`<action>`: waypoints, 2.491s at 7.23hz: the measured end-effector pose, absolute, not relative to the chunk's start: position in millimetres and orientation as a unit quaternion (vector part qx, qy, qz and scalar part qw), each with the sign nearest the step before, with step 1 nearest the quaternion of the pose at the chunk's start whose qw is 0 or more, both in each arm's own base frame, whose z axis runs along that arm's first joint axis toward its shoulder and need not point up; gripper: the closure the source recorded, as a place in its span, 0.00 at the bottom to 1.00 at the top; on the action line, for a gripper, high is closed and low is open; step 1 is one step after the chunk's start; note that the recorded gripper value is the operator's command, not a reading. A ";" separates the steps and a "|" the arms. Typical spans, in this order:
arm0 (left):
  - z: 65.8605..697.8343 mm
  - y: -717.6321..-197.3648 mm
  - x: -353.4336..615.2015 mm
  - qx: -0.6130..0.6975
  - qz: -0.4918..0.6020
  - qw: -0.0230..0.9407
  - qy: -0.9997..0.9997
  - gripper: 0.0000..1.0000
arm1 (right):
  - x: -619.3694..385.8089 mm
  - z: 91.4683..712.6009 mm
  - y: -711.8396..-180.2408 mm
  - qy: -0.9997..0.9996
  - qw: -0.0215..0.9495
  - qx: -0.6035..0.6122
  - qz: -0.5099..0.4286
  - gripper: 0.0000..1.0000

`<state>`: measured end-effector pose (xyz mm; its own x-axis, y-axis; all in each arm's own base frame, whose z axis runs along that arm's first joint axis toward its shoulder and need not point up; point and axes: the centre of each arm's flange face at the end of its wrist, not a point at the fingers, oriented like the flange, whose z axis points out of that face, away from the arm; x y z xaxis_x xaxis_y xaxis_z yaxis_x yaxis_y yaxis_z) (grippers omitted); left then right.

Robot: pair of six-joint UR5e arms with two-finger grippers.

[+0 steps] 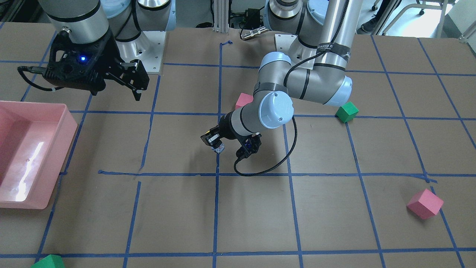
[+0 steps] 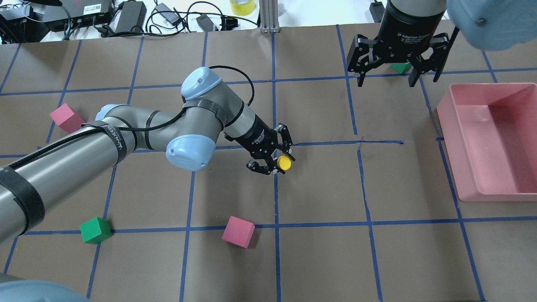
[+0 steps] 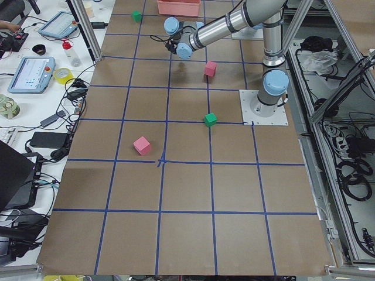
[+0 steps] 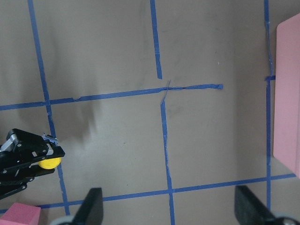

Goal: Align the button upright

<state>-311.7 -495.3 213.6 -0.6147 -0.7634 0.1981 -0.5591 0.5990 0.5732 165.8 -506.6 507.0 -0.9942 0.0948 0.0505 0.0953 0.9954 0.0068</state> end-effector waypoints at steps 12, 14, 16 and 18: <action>196.6 -523.4 -269.9 0.496 -0.281 0.229 -0.789 0.00 | 166.0 502.8 -505.1 -0.999 0.027 -0.046 -0.009 0.00; 246.2 -552.6 -257.1 0.503 -0.202 0.220 -0.811 0.00 | 166.0 502.8 -505.1 -0.999 0.027 -0.046 -0.009 0.00; 302.6 -571.7 -241.8 0.401 -0.080 0.206 -0.889 0.00 | 166.0 502.8 -505.1 -0.999 0.027 -0.046 -0.009 0.00; 340.0 -581.1 -199.3 0.269 0.006 0.184 -0.945 0.00 | 166.0 502.7 -505.1 -0.999 0.027 -0.046 -0.009 0.00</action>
